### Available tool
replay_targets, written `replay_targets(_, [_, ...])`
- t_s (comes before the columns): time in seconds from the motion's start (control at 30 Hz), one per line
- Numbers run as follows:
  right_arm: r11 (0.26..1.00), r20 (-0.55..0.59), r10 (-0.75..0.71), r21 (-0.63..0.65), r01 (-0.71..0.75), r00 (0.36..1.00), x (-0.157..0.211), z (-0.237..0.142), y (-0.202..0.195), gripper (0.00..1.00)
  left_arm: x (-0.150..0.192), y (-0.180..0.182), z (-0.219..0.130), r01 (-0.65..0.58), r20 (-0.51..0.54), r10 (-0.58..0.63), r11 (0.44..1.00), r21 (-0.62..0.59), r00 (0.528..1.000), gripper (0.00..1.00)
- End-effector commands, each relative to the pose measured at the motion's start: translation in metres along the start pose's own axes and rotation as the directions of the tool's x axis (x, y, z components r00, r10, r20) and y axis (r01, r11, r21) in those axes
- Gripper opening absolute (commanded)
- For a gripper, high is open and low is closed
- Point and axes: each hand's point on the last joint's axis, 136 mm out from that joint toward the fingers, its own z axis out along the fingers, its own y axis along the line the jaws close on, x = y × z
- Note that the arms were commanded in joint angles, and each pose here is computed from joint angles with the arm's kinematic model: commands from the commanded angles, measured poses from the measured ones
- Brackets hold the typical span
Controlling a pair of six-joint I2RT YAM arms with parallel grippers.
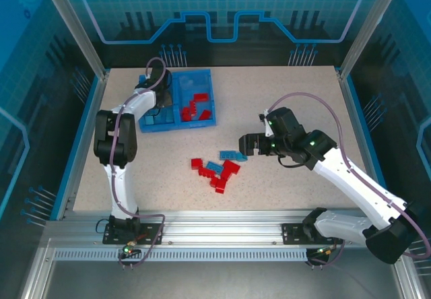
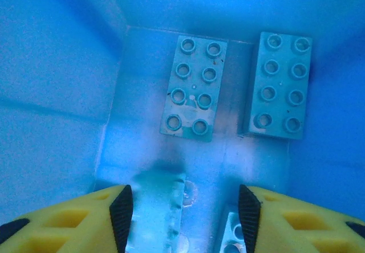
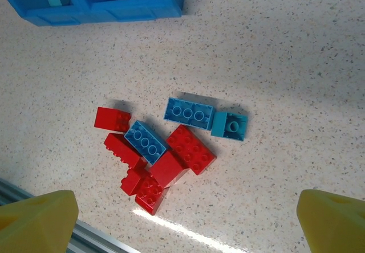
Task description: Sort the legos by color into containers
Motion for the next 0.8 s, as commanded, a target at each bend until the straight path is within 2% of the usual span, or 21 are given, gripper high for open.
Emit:
replay_targets(0.0, [1.000, 0.019, -0.002, -0.009, 0.002, 1.000, -0.007, -0.007, 0.008, 1.00, -0.036, 0.001, -0.047, 0.028, 0.109, -0.034, 0.998, 0.059, 0.993, 0.58])
replay_targets(0.1, [1.000, 0.024, -0.005, -0.010, 0.005, 1.000, -0.009, -0.007, 0.009, 1.00, -0.049, 0.000, -0.082, 0.036, 0.159, -0.055, 0.992, 0.119, 0.986, 0.58])
replay_targets(0.2, [1.000, 0.016, -0.013, 0.000, 0.014, 1.000, -0.009, -0.004, 0.008, 1.00, -0.056, -0.007, -0.131, 0.035, 0.208, -0.086, 0.971, 0.238, 0.974, 0.58])
replay_targets(0.3, [1.000, 0.003, -0.022, 0.007, 0.022, 1.000, -0.008, 0.001, 0.007, 1.00, -0.051, -0.022, -0.192, -0.020, 0.262, -0.093, 0.917, 0.398, 0.960, 0.58])
replay_targets(0.4, [0.999, -0.009, -0.036, 0.005, 0.036, 0.999, -0.009, 0.008, 0.009, 1.00, -0.029, -0.039, -0.258, -0.165, 0.352, -0.040, 0.831, 0.532, 0.935, 0.57])
replay_targets(0.5, [0.996, -0.042, -0.082, -0.029, 0.081, 0.996, -0.009, 0.019, 0.019, 1.00, 0.014, -0.057, -0.314, -0.407, 0.478, 0.099, 0.689, 0.599, 0.873, 0.58])
replay_targets(0.6, [0.986, -0.086, -0.156, -0.067, 0.151, 0.984, -0.006, 0.031, 0.033, 0.98, 0.074, -0.066, -0.353, -0.637, 0.608, 0.247, 0.499, 0.588, 0.754, 0.60])
replay_targets(0.67, [0.975, -0.131, -0.220, -0.073, 0.212, 0.967, -0.001, 0.041, 0.040, 0.95, 0.129, -0.068, -0.362, -0.784, 0.691, 0.369, 0.302, 0.543, 0.621, 0.65])
replay_targets(0.73, [0.963, -0.179, -0.270, -0.055, 0.265, 0.946, 0.007, 0.053, 0.043, 0.93, 0.180, -0.062, -0.367, -0.877, 0.778, 0.423, 0.092, 0.472, 0.464, 0.69])
replay_targets(0.77, [0.955, -0.208, -0.297, -0.052, 0.292, 0.932, 0.013, 0.060, 0.046, 0.92, 0.198, -0.056, -0.365, -0.898, 0.804, 0.429, 0.041, 0.438, 0.412, 0.70])
